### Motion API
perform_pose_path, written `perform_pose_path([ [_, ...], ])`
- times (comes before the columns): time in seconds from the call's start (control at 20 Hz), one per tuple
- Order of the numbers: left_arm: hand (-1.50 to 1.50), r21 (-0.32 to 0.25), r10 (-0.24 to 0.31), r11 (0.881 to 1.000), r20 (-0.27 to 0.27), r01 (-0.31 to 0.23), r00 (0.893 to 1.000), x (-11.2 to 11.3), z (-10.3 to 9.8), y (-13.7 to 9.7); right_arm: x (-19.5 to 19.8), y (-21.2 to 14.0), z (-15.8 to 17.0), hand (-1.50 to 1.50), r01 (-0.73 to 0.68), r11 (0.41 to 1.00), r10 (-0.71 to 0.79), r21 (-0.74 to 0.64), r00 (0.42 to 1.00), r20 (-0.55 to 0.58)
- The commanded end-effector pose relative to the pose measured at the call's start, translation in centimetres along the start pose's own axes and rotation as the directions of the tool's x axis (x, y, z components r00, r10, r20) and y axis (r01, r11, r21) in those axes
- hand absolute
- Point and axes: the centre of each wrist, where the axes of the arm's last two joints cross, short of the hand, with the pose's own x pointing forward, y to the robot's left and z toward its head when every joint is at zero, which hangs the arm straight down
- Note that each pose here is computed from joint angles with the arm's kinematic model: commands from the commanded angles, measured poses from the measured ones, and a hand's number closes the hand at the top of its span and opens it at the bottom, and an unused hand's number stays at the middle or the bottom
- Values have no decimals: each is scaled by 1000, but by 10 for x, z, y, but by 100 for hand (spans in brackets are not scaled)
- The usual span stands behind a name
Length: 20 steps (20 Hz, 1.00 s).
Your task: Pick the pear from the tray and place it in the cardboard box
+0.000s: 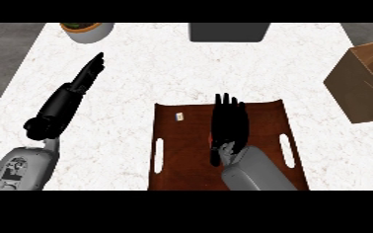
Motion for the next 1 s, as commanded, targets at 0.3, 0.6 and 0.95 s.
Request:
perform_pose_path([
  [0.3, 0, 1, 14, 1000, 0, -14, 1000, -12, -2, -1, 3, 12, -10, -150, -19, 1000, 20, 10, 989, -149],
  [0.6, 0, 3, 5, 1000, 8, -5, 1000, 3, 5, -1, -28, 21, -21, 150, -26, 998, 31, 54, 995, -96],
  [0.95, 0, -9, -1, 1000, 4, 1, 1000, 5, 24, -2, -9, 32, -35, 150, -93, 990, 96, -107, 995, 29],
])
